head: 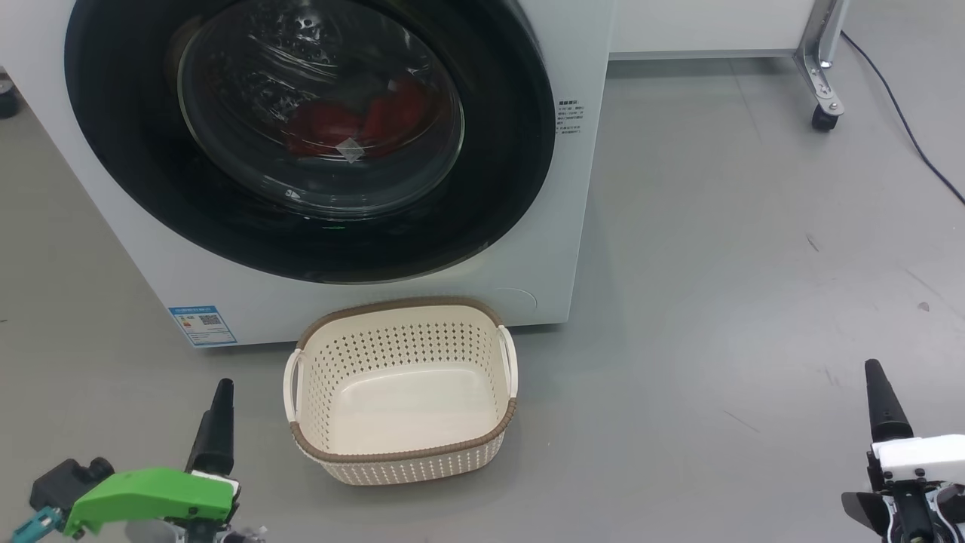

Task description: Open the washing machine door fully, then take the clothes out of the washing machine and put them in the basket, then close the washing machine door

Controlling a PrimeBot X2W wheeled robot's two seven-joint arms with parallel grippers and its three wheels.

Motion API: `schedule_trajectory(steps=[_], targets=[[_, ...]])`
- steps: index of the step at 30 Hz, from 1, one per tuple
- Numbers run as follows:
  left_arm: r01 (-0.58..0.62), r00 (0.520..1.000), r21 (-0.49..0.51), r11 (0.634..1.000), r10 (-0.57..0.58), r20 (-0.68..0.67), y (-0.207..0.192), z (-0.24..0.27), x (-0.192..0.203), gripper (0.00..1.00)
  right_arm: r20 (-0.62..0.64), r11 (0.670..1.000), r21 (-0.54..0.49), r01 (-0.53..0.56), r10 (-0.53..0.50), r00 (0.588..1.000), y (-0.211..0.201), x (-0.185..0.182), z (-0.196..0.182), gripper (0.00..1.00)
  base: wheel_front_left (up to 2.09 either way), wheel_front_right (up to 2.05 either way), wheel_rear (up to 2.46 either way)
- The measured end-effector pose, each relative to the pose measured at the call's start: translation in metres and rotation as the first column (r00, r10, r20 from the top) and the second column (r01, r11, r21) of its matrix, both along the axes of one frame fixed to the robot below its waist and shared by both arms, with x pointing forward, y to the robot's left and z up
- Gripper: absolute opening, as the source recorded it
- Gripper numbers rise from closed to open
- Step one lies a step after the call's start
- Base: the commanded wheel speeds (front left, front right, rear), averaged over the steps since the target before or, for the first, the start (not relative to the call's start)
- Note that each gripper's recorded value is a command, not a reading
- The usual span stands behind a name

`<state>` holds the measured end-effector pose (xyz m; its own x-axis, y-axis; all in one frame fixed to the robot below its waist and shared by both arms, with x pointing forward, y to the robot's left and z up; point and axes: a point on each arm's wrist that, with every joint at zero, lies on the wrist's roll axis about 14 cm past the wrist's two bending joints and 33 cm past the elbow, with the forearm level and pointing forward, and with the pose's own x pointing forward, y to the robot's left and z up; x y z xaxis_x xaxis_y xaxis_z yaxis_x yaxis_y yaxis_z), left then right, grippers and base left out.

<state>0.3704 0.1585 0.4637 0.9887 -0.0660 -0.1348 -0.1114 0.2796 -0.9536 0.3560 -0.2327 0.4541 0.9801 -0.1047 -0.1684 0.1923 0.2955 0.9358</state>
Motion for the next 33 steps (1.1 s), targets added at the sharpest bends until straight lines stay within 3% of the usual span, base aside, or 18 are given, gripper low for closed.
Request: schedule_trajectory(steps=[6,12,23,33], targets=[[0.001,1.0,0.131,0.991,-0.003,0.015,0.004,0.006,0.004,1.0,-0.019,0.985,-0.166,-0.042,0.039,0.999,-0.003,0.001,0.002,1.0,0.0,0.0,0.0],[0.0,0.999,0.259,0.966,-0.01,0.04,0.004,0.015,0.008,1.0,-0.046,0.95,-0.301,-0.079,0.069,0.997,-0.002,0.003,0.002,1.0,0.0,0.0,0.0],[0.031,0.996,0.477,0.878,-0.068,0.062,-0.009,0.021,0.008,1.0,-0.068,0.862,-0.488,-0.136,0.117,0.991,0.006,0.005,0.005,1.0,0.0,0.0,0.0],[0.036,0.992,0.602,0.798,-0.102,0.076,-0.02,0.023,0.008,1.0,-0.055,0.782,-0.604,-0.155,0.153,0.987,0.019,0.008,0.013,1.0,0.0,0.0,0.0]])
